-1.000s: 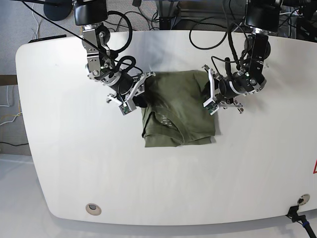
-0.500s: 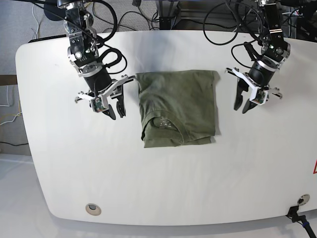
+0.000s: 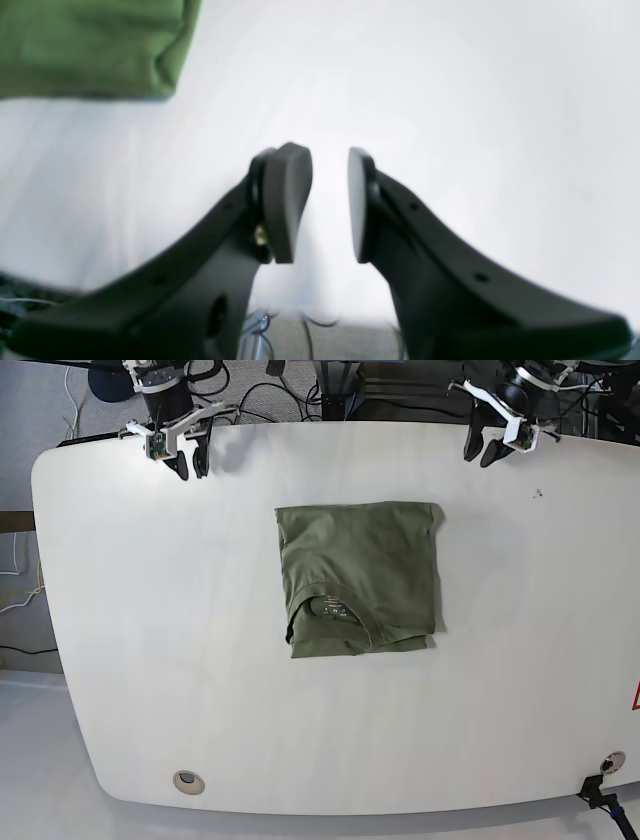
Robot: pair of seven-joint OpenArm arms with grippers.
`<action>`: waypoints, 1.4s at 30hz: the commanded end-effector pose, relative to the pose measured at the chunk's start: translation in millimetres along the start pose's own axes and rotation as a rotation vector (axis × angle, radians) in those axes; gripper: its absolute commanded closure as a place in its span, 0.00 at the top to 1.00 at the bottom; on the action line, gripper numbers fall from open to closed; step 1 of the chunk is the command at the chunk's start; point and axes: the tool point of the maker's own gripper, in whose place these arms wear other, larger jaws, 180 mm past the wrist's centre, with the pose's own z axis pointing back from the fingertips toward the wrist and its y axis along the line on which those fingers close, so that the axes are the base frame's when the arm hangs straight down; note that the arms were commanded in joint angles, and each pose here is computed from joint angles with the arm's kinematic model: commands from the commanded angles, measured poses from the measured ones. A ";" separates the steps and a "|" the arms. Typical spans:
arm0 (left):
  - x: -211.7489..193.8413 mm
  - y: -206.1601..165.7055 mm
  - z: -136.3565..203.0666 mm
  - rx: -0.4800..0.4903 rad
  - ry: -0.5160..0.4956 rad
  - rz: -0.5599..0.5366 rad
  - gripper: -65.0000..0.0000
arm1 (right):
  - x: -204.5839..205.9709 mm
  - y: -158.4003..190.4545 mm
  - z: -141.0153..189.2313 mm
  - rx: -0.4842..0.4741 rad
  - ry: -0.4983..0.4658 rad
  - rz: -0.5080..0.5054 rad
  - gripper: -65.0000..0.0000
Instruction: Fold the T-shirt properly
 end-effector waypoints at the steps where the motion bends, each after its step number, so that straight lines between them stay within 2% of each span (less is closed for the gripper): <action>1: -0.5 -8.7 17.2 -0.016 0.002 0.015 0.21 | 7.2 -8.8 12.2 -0.020 -0.040 0.008 0.24; 9: -41.2 -35.8 74.1 -0.036 0.119 0.101 0.21 | -54.2 -13.0 78.4 -0.044 0.181 -0.003 0.24; 13: -61.1 -48.0 105.4 0.008 0.190 0.176 0.21 | -88.5 -6.5 118.7 -0.046 0.317 -0.024 0.24; 18: -115.6 -58.5 131.1 0.049 0.324 0.290 0.21 | -139.3 2.1 149.5 -0.060 0.465 -0.073 0.24; 21: -139.9 -52.4 114.2 0.034 0.343 0.308 0.21 | -172.2 19.4 140.5 -0.023 0.517 -0.105 0.24; 25: -175.9 -44.4 97.2 0.034 0.386 0.350 0.21 | -230.5 37.6 132.7 0.018 0.634 -0.128 0.24; 27: -199.1 -39.5 93.4 0.036 0.437 0.355 0.21 | -251.1 41.3 127.2 0.030 0.678 -0.126 0.24; 30: -229.0 -36.1 77.4 0.033 0.500 0.353 0.21 | -267.9 36.4 116.4 0.021 0.709 -0.120 0.24; 35: -276.9 -40.0 55.9 0.024 0.613 0.413 0.21 | -285.3 25.5 87.9 -0.012 0.733 -0.121 0.24; 37: -291.4 -33.0 45.7 0.013 0.666 0.405 0.21 | -290.2 18.9 75.3 -0.026 0.741 -0.118 0.24; 42: -317.7 -38.6 26.9 -0.007 0.769 0.487 0.21 | -293.0 6.3 43.2 -0.053 0.741 -0.114 0.24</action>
